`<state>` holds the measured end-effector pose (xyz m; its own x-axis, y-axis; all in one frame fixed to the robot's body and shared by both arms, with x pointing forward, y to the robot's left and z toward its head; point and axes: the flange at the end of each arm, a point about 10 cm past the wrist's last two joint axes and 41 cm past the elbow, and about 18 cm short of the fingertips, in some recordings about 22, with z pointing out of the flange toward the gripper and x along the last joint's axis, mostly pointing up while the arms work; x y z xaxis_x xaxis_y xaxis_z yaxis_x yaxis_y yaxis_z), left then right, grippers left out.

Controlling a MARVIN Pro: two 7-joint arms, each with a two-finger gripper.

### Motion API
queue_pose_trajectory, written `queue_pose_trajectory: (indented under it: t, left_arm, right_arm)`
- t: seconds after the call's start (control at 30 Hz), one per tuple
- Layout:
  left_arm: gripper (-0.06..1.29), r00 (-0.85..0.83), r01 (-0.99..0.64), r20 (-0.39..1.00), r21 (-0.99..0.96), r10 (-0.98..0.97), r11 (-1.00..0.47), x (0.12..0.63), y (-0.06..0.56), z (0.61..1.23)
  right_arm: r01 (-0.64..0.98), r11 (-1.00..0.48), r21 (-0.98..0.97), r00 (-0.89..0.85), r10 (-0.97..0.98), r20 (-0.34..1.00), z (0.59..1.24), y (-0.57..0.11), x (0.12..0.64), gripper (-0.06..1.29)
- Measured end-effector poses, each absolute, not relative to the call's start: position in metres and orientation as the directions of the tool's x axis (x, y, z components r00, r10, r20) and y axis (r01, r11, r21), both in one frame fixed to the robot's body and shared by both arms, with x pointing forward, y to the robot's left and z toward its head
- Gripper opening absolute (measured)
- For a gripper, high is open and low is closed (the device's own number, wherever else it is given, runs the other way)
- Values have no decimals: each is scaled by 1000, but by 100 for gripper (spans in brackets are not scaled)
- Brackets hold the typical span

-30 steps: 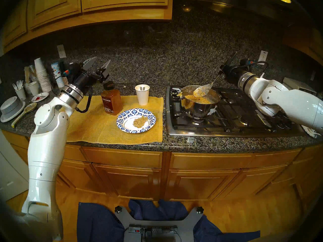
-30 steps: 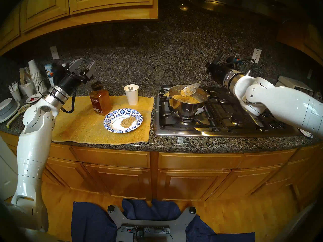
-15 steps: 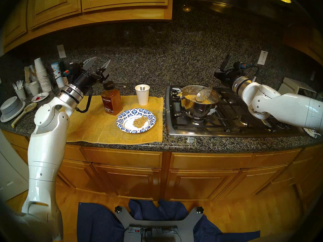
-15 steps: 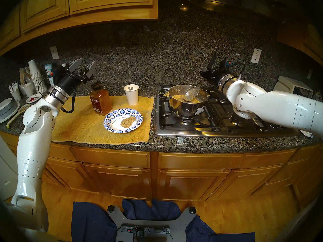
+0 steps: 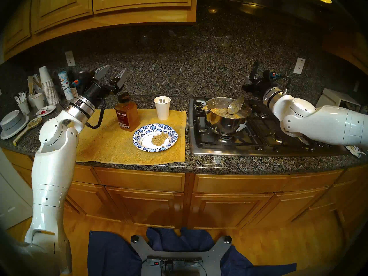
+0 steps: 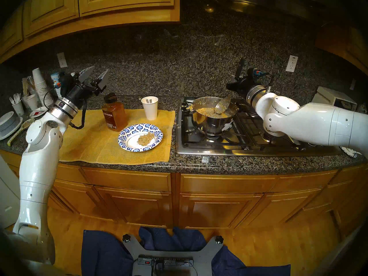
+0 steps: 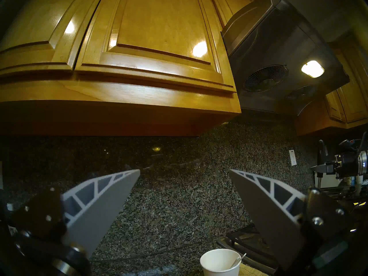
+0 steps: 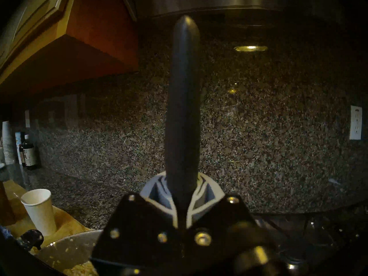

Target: Scoop oatmeal into bowl, add cinnamon, and put a spoon inside bowl

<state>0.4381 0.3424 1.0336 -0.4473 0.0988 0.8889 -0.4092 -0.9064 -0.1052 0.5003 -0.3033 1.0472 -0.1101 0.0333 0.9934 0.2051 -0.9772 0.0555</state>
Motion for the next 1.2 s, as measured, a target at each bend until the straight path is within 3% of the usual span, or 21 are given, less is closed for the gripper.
queue_pose_trajectory:
  t: [0.57,1.2]
  left_arm:
    - [121,-447,-409,889,-105,99,-906,438,342,1034]
    - [121,-448,-410,889,-104,100,-906,438,342,1034]
  right_arm:
    - [240,-962,130,-126,101,987,1038,-282,499,-3]
    - [186,-972,-145,10,-145,989,1020,-276,501,-3]
